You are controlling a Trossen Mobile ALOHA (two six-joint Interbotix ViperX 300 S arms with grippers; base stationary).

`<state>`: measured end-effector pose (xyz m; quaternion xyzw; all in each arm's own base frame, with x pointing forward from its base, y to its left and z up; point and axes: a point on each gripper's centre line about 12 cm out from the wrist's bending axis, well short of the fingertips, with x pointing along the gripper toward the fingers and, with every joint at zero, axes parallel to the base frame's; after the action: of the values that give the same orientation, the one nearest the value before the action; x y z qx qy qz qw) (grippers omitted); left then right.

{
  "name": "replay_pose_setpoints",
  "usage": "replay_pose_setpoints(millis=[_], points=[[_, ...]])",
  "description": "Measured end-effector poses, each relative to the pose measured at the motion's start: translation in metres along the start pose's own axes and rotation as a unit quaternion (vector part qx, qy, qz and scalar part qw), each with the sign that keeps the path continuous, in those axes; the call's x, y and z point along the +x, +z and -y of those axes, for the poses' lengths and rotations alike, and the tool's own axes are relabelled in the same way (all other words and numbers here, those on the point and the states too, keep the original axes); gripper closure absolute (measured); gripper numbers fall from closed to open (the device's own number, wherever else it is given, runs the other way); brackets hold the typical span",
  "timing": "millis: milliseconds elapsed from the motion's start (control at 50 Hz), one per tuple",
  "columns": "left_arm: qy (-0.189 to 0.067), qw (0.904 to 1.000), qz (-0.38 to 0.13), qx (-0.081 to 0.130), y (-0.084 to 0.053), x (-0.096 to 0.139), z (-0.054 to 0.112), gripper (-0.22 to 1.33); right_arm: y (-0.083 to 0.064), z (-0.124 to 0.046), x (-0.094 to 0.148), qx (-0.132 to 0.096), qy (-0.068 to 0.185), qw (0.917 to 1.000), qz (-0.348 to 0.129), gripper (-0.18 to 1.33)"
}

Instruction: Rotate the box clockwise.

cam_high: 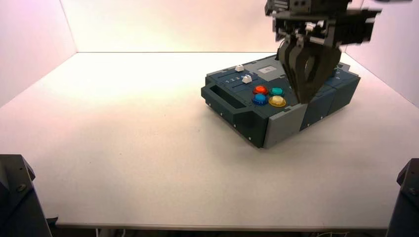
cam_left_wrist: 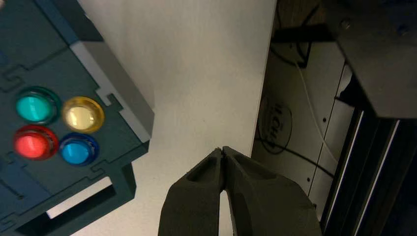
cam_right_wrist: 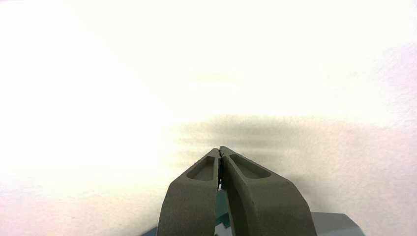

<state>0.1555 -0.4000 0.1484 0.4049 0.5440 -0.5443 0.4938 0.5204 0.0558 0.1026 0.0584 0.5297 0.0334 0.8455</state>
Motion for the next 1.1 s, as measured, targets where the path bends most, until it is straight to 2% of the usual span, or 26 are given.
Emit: replay_pose_setpoints(millis=[140,340,560,820,1100], points=[[-0.004,0.9999,-0.010,0.003,-0.001,0.008,-0.001,1.28,-0.007,0.010,0.013,0.011,-0.004,0.9998,-0.016,1.29],[-0.006,0.9998,-0.016,0.005,0.000,0.013,-0.003,1.28,-0.005,0.018,0.016,0.019,-0.006,0.9997,-0.015,1.29],[-0.010,0.9996,-0.026,0.007,0.004,0.022,-0.006,1.28,-0.001,0.016,0.016,0.018,-0.005,0.9997,-0.013,1.29],[-0.020,0.9986,-0.048,0.012,0.005,0.038,-0.010,1.28,-0.005,0.017,0.028,0.017,-0.004,0.9989,-0.043,1.29],[-0.022,0.9974,-0.068,0.014,0.004,0.050,-0.016,1.28,-0.006,0.017,0.029,0.019,-0.004,0.9987,-0.048,1.29]])
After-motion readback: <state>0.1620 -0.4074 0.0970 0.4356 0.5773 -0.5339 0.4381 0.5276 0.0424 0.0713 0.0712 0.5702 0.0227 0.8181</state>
